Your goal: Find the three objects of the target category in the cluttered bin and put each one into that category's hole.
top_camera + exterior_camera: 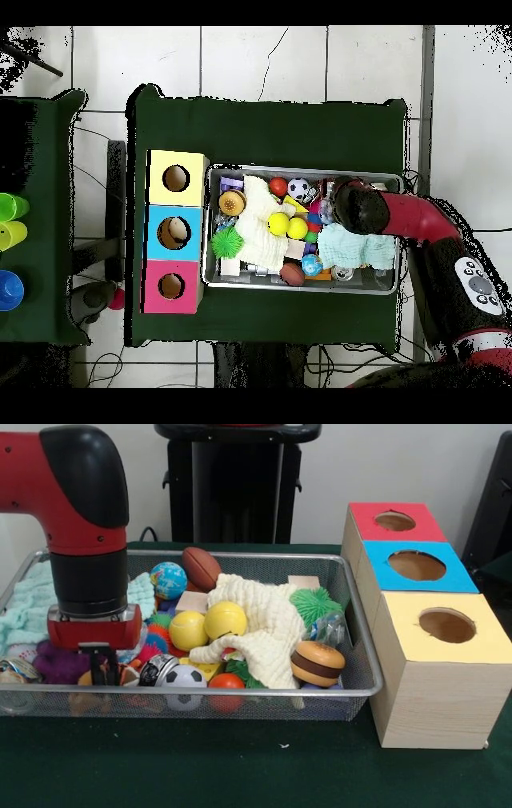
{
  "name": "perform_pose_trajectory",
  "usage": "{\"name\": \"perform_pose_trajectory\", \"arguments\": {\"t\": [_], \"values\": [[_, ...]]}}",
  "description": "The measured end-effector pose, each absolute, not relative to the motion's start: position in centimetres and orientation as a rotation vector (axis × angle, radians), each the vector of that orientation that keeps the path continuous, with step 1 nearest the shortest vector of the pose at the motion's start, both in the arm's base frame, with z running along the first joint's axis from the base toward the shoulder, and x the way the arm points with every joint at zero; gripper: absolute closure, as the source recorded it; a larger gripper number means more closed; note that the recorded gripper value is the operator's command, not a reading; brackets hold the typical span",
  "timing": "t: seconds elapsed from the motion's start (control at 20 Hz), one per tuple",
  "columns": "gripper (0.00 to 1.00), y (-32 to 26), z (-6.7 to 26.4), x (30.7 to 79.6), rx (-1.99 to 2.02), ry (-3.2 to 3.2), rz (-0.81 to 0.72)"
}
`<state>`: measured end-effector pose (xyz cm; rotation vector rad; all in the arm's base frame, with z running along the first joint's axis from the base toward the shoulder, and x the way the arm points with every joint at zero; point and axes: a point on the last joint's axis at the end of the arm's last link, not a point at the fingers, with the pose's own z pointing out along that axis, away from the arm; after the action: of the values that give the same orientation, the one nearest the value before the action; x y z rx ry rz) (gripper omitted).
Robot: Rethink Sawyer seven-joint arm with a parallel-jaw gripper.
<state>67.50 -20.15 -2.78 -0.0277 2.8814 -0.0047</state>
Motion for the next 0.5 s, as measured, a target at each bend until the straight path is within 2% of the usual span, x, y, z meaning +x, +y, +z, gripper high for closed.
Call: {"name": "perform_pose_trajectory", "arguments": {"t": [0.5], "values": [[1.0, -20.0, -0.1, 66.8, -0.001, 2.963, 0.023]]}}
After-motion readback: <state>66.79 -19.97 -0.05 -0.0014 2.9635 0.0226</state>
